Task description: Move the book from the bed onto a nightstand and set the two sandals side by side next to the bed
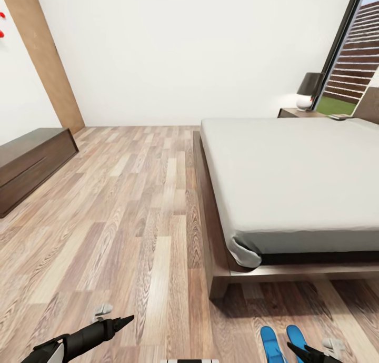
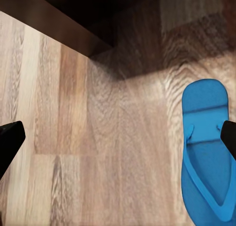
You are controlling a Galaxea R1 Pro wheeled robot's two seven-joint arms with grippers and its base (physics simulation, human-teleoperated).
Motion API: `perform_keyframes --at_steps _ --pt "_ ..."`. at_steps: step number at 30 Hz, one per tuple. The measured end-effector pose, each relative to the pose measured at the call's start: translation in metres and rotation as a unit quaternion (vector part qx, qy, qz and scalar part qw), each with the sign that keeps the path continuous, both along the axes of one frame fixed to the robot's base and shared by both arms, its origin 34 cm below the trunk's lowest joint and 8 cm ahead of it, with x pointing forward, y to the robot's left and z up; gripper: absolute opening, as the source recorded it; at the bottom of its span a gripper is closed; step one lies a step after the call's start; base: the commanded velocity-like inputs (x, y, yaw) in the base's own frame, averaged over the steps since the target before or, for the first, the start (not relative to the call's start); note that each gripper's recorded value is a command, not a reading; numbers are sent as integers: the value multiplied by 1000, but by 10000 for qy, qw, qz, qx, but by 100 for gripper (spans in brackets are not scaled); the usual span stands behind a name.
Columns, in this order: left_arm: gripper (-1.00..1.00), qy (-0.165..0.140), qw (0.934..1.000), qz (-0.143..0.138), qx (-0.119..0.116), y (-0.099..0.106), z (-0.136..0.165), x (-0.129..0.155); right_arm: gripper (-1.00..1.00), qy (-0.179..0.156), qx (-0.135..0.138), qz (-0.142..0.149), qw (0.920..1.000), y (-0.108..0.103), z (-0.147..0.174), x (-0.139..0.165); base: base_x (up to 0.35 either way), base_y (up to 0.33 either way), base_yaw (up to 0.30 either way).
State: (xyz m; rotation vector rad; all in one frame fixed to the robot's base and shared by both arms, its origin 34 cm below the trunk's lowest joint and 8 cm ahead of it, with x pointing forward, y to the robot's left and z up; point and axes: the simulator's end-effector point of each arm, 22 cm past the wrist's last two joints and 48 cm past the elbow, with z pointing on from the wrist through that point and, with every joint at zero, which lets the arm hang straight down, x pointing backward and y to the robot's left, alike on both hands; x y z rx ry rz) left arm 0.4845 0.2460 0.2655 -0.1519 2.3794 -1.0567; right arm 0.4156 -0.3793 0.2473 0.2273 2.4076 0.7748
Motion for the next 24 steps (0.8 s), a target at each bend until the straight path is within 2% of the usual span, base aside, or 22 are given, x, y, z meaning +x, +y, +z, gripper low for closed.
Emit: perform_keyframes --at_steps 24 --pt "100 -499 9988 0 30 3 43 21 100 -486 7 -3 9988 1 36 23 0 0 0"
